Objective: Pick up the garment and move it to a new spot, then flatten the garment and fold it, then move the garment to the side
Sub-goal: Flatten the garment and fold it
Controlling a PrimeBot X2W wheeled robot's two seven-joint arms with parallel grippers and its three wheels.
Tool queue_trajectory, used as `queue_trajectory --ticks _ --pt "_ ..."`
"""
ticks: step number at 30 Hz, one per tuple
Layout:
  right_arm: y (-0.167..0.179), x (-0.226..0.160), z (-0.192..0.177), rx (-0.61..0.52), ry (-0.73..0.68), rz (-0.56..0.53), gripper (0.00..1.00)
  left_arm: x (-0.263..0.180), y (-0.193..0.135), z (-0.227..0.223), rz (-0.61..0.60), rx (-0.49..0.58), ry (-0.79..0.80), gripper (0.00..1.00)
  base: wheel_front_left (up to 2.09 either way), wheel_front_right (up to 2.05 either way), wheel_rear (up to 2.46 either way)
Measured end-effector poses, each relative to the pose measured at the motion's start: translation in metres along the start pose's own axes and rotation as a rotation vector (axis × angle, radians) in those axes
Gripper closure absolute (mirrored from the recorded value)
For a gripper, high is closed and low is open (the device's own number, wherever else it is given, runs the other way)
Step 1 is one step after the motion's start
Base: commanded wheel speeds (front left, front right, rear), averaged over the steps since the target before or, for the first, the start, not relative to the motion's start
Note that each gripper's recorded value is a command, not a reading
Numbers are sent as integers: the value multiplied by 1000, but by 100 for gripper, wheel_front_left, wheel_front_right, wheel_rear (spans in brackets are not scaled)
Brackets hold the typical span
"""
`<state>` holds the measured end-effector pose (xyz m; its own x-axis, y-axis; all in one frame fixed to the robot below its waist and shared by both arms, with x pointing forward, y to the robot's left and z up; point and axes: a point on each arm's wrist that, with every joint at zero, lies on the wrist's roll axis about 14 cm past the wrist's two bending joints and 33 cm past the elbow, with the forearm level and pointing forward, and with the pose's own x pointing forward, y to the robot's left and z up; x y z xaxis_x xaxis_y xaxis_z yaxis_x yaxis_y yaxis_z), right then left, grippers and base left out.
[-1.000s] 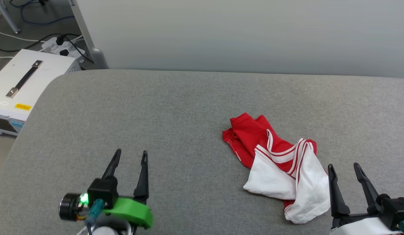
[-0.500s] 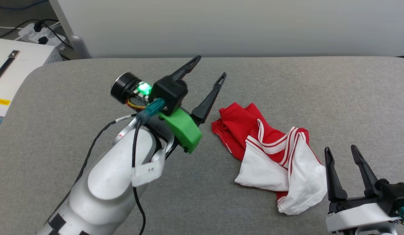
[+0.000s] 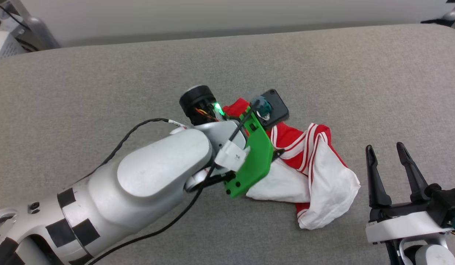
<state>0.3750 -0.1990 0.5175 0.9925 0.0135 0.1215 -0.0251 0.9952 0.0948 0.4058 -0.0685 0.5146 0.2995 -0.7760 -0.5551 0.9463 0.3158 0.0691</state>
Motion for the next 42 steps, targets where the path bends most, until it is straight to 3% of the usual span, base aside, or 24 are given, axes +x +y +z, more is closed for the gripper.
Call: queue_trajectory --ticks 7,13,25,26,27,32,37,42 --pt "-11 3 -9 0 26 -39 0 25 -25 -39 -113 42 187 0 0 0 0" --pt "-21 7 -18 -13 49 -67 0 42 -62 -100 -208 29 350 0 0 0 0" --pt "-26 17 -39 -23 102 -76 0 70 -50 -129 -195 16 373 1 0 0 0" --pt "-26 17 -40 -23 104 -75 0 71 -50 -129 -196 16 372 66 0 0 0" --pt "-26 17 -40 -22 105 -75 0 71 -51 -129 -195 14 371 100 0 0 0" --pt "-25 17 -34 -21 88 -74 0 68 -44 -125 -158 15 345 100 0 0 0" --pt "-23 16 -24 -18 58 -66 0 62 -35 -109 -106 6 201 100 0 0 0" --pt "-16 12 -18 -7 42 -47 0 32 16 -91 68 -37 68 100 0 0 0"
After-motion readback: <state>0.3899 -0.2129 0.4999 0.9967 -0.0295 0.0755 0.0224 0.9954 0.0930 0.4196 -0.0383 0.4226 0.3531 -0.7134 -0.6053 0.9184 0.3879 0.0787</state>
